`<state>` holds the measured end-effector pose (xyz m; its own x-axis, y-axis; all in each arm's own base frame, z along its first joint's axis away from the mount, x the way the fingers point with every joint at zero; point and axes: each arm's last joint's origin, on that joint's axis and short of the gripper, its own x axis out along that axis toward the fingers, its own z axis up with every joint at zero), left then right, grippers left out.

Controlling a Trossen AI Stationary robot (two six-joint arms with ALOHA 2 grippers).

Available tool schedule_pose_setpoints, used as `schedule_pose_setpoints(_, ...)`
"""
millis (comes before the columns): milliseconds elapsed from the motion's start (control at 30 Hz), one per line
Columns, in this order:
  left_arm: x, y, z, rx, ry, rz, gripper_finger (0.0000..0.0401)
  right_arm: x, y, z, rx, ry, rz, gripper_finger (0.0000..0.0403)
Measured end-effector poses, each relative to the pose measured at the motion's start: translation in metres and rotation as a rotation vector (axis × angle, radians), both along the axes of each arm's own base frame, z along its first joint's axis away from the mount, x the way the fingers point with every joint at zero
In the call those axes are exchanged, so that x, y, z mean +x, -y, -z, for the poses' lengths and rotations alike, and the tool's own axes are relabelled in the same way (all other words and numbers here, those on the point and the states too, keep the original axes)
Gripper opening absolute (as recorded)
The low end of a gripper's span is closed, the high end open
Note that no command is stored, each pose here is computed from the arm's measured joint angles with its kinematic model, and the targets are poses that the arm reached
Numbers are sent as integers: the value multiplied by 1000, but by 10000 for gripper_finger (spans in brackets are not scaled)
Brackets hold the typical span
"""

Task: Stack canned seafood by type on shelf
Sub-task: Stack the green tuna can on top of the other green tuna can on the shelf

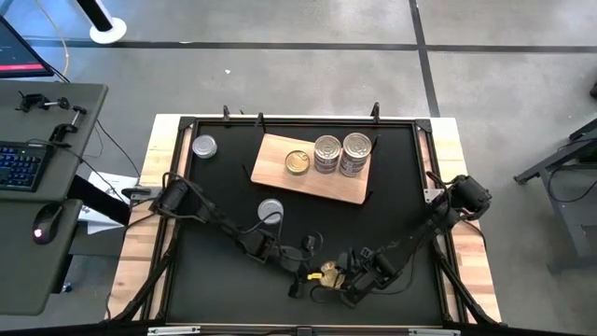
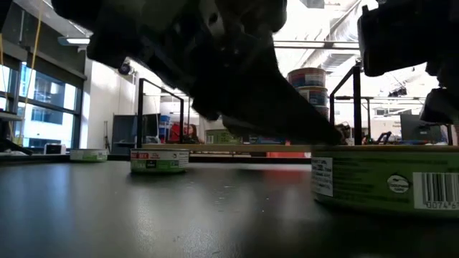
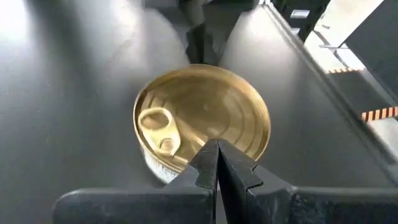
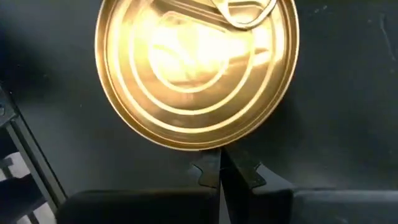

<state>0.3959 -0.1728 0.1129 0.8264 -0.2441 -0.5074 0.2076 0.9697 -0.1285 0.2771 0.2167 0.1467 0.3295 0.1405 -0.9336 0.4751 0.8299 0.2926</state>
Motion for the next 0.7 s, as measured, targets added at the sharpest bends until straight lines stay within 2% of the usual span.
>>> schedule_pose_setpoints(200, -1, -1, 9, 28, -46, 0, 0, 6, -4, -5, 54, 66, -20, 0)
schedule_pose_setpoints(367, -6, -7, 7, 108, -114, 26, 0, 13, -8, -20, 36, 127, -42, 0)
schedule_pose_setpoints(700, -16, -49, -1, 199, -250, -7, 0, 40, 3, -48, -33, 259, -107, 0)
